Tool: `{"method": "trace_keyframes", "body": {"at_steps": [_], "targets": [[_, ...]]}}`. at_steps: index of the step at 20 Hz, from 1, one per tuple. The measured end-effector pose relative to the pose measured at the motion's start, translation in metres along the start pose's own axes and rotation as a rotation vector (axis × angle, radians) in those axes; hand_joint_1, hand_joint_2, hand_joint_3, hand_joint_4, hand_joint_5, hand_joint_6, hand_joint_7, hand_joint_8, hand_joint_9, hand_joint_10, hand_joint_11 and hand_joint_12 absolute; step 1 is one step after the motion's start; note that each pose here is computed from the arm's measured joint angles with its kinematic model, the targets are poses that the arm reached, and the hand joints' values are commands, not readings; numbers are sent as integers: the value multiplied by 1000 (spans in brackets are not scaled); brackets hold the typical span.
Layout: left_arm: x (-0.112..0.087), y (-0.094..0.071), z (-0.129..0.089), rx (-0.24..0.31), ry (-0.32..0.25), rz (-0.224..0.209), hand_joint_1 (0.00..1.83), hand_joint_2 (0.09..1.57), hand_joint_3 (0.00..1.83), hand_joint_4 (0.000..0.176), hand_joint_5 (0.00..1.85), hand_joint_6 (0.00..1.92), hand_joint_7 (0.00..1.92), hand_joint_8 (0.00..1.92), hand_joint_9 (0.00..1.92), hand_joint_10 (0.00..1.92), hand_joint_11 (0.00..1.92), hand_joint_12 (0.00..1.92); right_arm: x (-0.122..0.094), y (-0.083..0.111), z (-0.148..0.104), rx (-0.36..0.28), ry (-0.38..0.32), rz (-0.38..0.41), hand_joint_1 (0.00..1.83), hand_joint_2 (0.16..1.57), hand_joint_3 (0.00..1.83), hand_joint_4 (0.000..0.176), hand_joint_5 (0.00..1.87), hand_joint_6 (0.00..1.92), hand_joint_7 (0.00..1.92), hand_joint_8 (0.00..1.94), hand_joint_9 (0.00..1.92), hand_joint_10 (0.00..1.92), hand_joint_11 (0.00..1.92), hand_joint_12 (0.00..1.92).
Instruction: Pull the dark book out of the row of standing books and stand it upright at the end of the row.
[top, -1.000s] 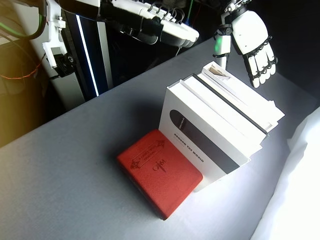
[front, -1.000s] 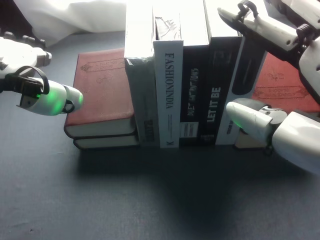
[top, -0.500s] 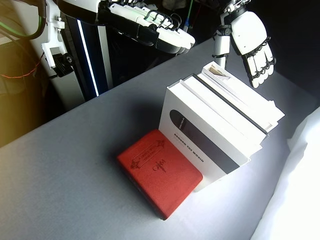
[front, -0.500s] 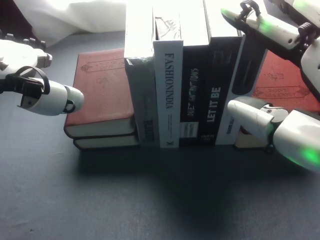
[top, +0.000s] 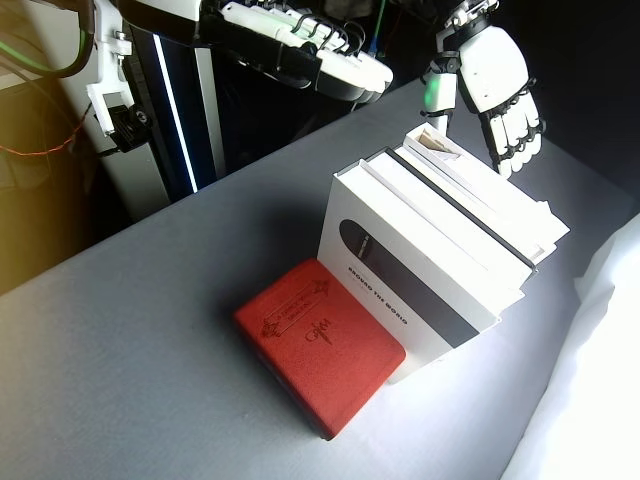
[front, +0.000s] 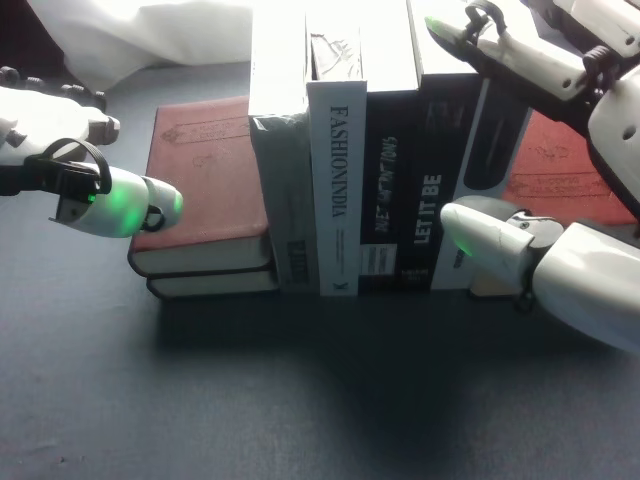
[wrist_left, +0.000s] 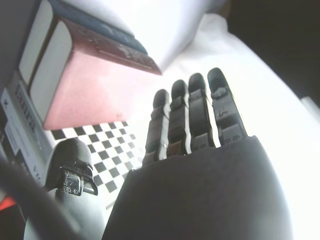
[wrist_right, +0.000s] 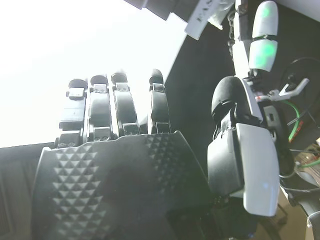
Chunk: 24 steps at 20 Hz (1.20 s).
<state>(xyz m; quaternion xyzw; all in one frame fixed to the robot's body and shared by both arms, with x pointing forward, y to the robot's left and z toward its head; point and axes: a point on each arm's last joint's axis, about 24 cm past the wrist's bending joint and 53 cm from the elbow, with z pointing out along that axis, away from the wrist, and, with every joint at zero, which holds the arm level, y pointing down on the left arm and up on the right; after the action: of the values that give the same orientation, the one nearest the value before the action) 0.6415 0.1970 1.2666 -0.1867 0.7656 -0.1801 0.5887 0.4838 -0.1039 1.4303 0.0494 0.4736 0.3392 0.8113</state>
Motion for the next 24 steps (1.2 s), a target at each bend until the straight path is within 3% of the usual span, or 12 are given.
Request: {"method": "trace_keyframes", "body": {"at_steps": [5,24], "targets": [[7,-11,0,25,16,-15,0,1213,1,0,58,0,39,1,14,2,0,16,1,0,0,2,3,9,0,1181,1,0,82,1,53,1,28,0,0,0],[17,-34,-4,65,38,-46,0,1217,1,0,89,0,72,0,53,1,20,28,1,8,2,-27,15,22,0,1178,0,0,73,1,39,0,12,1,0,0]]}}
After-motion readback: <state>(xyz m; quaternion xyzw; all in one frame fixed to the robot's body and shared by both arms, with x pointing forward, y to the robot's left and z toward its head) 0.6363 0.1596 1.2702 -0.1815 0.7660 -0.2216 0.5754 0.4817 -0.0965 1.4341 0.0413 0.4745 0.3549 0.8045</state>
